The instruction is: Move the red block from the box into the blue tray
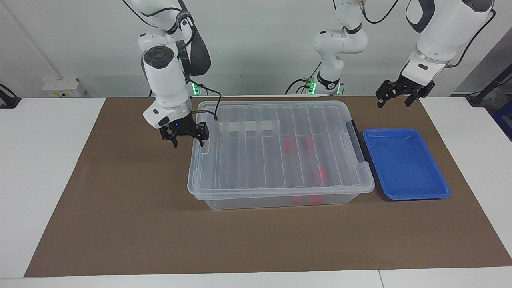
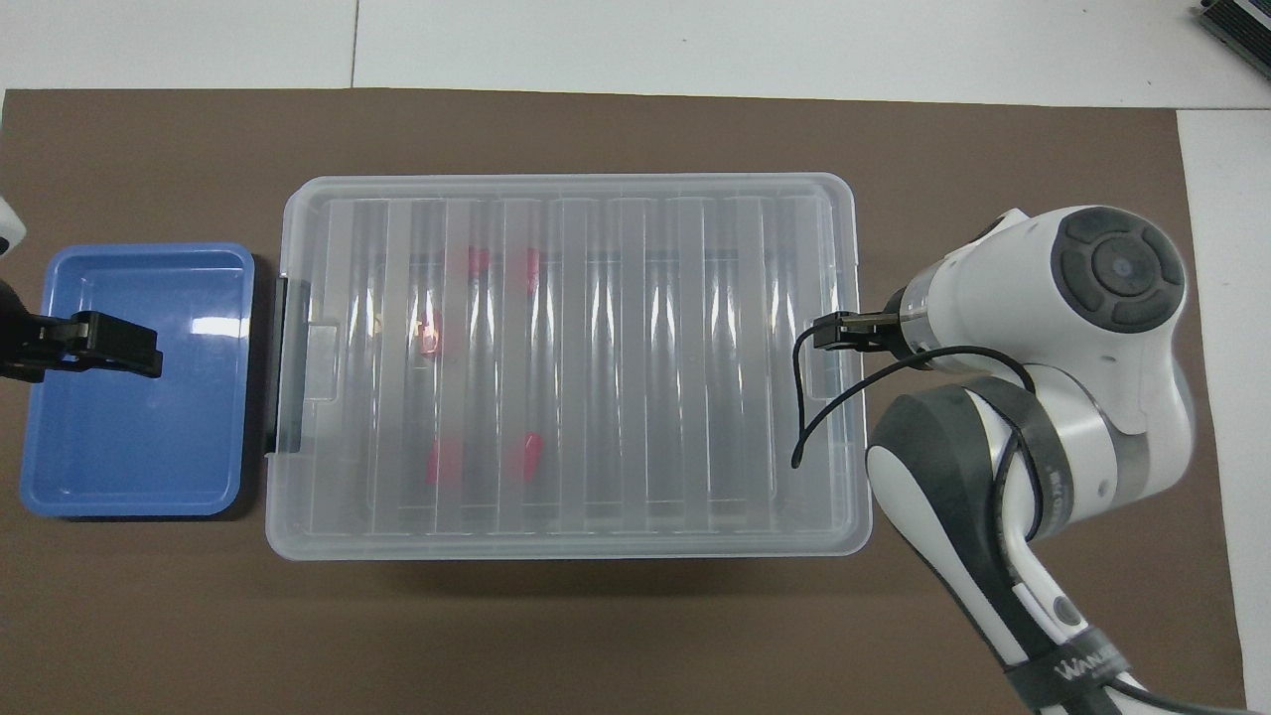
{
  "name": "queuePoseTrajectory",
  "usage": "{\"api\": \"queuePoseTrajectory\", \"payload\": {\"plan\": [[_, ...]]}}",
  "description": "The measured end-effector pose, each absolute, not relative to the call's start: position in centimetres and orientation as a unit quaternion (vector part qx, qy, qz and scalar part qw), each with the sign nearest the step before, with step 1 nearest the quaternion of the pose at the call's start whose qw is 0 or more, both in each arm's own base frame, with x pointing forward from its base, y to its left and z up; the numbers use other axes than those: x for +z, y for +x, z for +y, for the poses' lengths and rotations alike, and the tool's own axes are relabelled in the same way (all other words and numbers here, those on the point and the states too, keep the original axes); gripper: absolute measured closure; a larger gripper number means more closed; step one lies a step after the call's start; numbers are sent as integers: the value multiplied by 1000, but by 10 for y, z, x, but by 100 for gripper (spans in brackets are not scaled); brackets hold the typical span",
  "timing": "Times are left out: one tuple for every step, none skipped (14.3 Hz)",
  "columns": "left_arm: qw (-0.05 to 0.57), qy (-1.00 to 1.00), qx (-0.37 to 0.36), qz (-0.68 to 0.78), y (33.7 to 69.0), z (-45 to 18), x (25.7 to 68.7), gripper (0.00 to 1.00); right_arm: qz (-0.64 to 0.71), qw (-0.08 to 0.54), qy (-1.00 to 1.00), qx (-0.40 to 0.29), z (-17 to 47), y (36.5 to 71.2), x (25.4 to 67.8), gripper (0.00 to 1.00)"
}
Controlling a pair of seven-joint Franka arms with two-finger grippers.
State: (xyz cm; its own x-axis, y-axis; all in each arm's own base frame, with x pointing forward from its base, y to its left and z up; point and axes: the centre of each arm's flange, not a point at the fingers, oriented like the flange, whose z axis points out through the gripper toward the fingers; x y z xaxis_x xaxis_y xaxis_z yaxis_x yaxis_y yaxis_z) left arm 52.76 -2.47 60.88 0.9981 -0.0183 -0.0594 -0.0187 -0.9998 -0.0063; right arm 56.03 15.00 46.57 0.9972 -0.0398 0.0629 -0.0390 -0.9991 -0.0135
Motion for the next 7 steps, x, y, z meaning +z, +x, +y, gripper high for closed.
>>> {"api": "queuePoseTrajectory", "payload": {"plan": [[3, -1000, 30, 9, 528, -25, 609, 0, 20, 6, -999, -31, 148, 561, 465, 5], [3, -1000, 30, 9, 528, -25, 609, 0, 21, 6, -999, -31, 145, 561, 465, 5], [3, -1000, 30, 9, 528, -25, 609, 0, 23, 5, -999, -30, 142, 562, 464, 5], [3, -1000, 30, 9, 528, -25, 609, 0, 24, 5, -999, -29, 139, 562, 464, 5], [3, -1000, 30, 9, 528, -25, 609, 0, 24, 4, -999, -29, 135, 563, 464, 4], [3, -1000, 30, 9, 528, -25, 609, 0, 25, 4, -999, -29, 131, 564, 464, 4], [3, -1000, 30, 9, 528, -25, 609, 0, 23, 4, -999, -29, 125, 565, 464, 4]]}}
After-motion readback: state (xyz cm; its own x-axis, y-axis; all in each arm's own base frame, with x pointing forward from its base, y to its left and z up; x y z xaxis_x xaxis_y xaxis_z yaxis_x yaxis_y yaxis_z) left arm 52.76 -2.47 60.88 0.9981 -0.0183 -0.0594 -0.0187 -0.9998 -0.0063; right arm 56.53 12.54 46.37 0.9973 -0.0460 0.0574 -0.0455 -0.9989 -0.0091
